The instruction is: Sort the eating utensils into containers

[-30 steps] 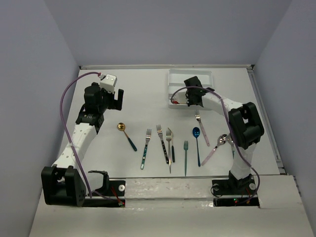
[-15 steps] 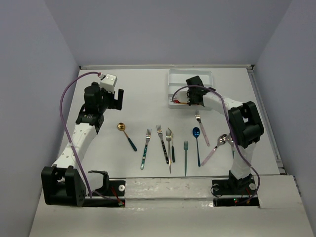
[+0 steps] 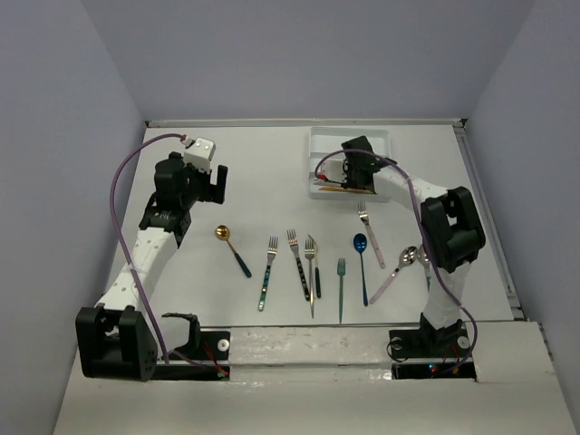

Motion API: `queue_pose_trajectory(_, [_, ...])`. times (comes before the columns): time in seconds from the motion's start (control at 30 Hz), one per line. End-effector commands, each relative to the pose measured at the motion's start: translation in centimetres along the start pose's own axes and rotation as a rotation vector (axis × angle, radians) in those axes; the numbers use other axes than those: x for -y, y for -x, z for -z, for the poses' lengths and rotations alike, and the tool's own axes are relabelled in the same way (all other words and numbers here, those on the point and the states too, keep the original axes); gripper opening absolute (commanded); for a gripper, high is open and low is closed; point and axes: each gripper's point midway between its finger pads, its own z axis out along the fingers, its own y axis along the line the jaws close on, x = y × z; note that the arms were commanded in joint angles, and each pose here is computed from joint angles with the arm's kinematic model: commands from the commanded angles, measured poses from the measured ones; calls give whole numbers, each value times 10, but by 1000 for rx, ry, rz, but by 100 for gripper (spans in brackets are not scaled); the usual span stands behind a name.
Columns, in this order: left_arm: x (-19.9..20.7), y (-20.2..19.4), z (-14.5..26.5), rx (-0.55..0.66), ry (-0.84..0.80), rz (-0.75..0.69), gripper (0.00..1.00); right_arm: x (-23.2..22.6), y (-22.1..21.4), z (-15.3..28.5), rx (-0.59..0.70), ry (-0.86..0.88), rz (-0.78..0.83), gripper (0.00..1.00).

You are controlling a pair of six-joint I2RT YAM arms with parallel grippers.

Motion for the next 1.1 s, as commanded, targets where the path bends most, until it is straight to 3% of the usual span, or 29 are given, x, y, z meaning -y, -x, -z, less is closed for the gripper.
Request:
queue_pose_trajectory(0.0, [-3,19,7,74,4,-22,99,90,12,78,156,-239,-598,44])
queue_pose_trajectory(0.03, [-3,18,7,73,4,-25,99,99,0,97,146,-273,-737,46])
queue_pose_trajectory(0.07, [-3,15,6,65,3,-30,99,89,-3,111,140,-233,-946,46])
queue_pose_trajectory(0.13, [-2,12,4,57,0,-34,99,70,-2,127,167,-157,-1208,47])
queue_pose_trajectory(0.2, [0,4,1,42,-14,-34,99,35,-6,145,189,-62,-1320,51])
queue_pose_trajectory(0.27, [4,-4,-3,27,-31,-30,99,17,-15,164,205,-42,-1503,62])
queue_pose_trajectory(0.33, [10,-12,-7,14,-60,-23,99,-24,-28,157,129,76,-1632,67])
queue_pose_trajectory(0.43, [18,-22,-13,1,-100,-14,99,-75,-34,157,66,286,-1748,67])
queue_pose_trajectory(0.6, [26,-31,-15,-9,-142,-3,99,-138,-66,136,-140,415,-1911,68])
queue_pose_trajectory(0.73, [30,-24,-8,26,-164,-12,99,-186,-110,110,-449,319,-2037,73])
queue_pose_trajectory(0.93, [32,-22,-8,24,-177,-11,99,-210,-127,120,-552,223,-2122,73])
queue_pose_trajectory(1.07, [38,-24,-12,8,-214,-1,99,-217,-149,134,-641,64,-2145,78])
